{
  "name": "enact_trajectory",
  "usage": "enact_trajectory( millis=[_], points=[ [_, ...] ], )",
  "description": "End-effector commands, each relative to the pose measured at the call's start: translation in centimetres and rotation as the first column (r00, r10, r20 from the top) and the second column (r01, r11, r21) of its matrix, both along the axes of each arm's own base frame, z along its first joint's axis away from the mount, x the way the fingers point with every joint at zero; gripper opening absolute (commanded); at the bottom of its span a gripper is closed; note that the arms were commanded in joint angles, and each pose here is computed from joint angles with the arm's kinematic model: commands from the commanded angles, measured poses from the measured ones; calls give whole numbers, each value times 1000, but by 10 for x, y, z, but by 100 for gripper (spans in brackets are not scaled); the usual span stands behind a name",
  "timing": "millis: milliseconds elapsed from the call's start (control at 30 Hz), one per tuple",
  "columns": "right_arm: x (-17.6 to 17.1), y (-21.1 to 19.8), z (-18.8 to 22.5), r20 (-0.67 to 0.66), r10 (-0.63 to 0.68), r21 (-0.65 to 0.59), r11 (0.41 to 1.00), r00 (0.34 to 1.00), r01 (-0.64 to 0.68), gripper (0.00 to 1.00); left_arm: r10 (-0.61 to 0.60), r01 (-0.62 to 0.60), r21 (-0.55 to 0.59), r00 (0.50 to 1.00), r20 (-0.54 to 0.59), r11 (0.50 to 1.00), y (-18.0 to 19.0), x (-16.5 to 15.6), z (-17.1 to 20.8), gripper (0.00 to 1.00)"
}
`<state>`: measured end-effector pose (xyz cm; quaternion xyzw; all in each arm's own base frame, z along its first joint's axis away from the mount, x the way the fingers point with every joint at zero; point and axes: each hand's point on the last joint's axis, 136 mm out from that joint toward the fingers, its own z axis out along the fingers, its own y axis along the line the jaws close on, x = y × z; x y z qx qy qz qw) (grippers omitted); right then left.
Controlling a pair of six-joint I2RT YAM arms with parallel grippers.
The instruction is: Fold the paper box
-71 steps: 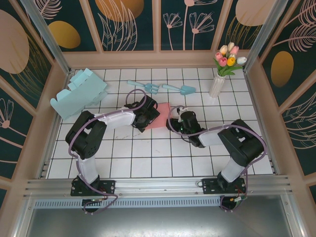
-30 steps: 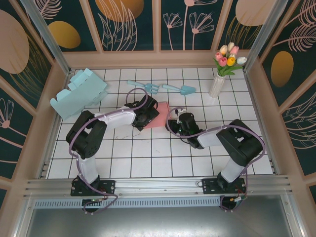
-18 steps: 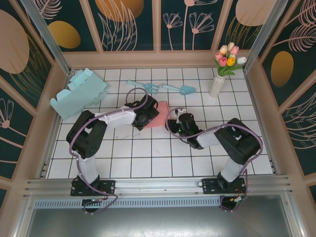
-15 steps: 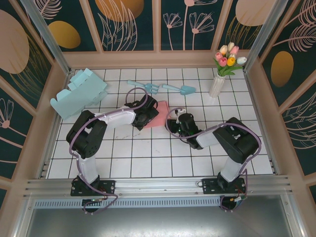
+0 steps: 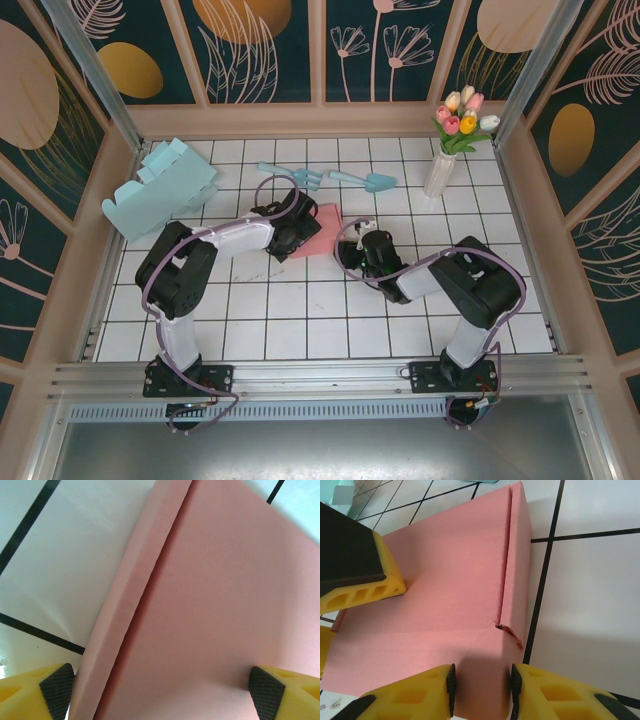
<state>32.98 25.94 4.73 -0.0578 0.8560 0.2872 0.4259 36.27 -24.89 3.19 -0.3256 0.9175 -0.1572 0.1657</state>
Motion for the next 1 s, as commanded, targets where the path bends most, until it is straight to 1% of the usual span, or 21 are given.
enact_trajectory(
  millis=[0, 433, 700, 833, 867, 967],
  points=[
    [-11, -13, -29, -40, -7, -92, 996, 999, 3, 36, 46, -9, 201, 982, -184, 980, 54, -35, -56, 92],
    [-8, -9, -33, 15, 20, -95, 995, 1000, -18, 35, 53, -14, 207, 981, -185, 978, 56, -35, -59, 91],
    [-1, -7, -49, 47, 35, -123, 992, 998, -29, 35, 44, -6, 187, 978, -203, 982, 52, -37, -61, 90],
    [2, -8, -49, 63, 28, -103, 994, 998, -21, 36, 40, -1, 185, 977, -209, 983, 51, -38, -63, 90],
    [3, -9, -49, 68, 25, -110, 994, 997, -17, 37, 37, 2, 181, 977, -212, 983, 50, -38, -64, 90],
    [9, -11, -54, 58, 9, -182, 983, 998, 2, 39, 27, 11, 165, 974, -226, 986, 46, -40, -67, 90]
  ],
)
